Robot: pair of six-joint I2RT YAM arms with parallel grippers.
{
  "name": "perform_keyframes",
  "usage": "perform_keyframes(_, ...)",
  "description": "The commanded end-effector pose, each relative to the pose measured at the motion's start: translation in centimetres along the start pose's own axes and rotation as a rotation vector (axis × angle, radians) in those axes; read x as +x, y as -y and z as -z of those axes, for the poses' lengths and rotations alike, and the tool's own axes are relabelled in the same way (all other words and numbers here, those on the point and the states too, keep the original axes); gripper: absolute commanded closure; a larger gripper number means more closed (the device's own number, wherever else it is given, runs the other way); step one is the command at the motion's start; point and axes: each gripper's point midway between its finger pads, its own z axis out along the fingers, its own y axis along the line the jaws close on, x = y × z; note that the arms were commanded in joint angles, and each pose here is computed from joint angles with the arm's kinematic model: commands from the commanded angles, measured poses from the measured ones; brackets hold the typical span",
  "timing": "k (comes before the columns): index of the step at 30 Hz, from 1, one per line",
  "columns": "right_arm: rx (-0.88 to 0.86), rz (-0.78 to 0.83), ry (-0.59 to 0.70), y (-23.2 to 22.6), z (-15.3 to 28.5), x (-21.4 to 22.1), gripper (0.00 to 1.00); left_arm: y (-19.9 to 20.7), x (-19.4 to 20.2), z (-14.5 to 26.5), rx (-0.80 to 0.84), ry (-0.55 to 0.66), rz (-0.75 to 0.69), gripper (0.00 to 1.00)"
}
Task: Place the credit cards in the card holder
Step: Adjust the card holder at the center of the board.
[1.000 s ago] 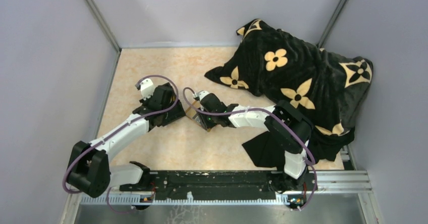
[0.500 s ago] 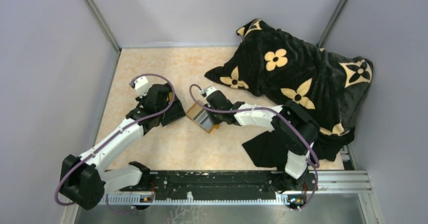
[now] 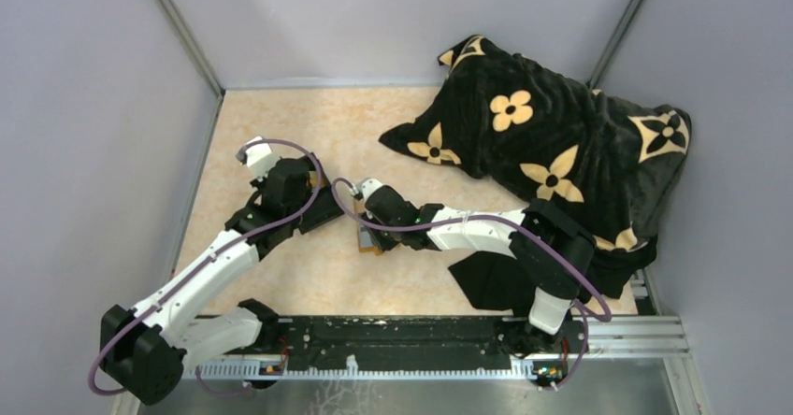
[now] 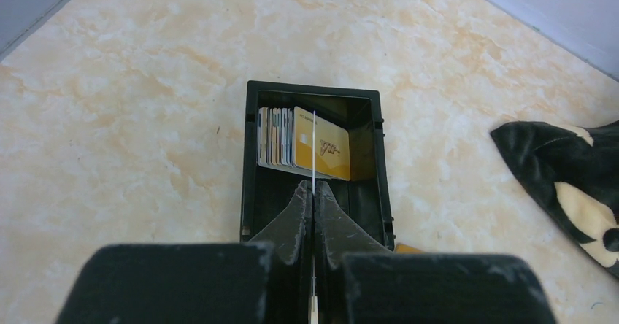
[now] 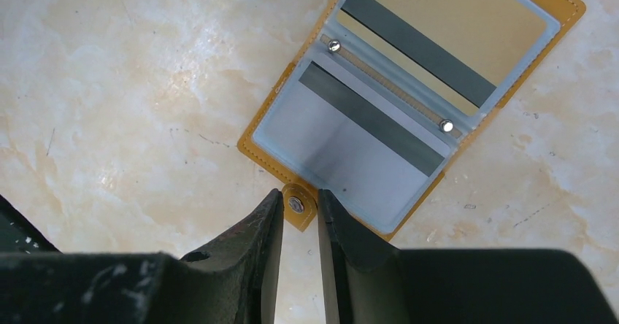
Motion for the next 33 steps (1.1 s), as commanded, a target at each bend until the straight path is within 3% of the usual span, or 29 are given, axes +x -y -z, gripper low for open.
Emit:
perform_keyframes(1, -0.040, -0.029, 0.056, -1.3, 0.2, -2.0, 0.76, 0.3, -0.3, 0.5, 0.028, 0.012, 0.029, 1.00)
perform_keyframes(16, -0.054, -0.036, -0.010, -1.6, -1.0, -0.2, 0.73, 0.8, 1.0, 0.7, 0.069, -0.029, 0.045, 1.00)
perform_keyframes(23, 0.035, -0.023, 0.104, -0.2, 1.2, -3.3, 0.56, 0.8, 0.7, 0.9, 0.069, -0.020, 0.051, 1.00)
perform_keyframes(33, -0.008, -0.034, 0.249, -2.5, 4.0, -7.1, 0.55, -0.4, -0.5, 1.1, 0.026, 0.029, 0.062, 1.00)
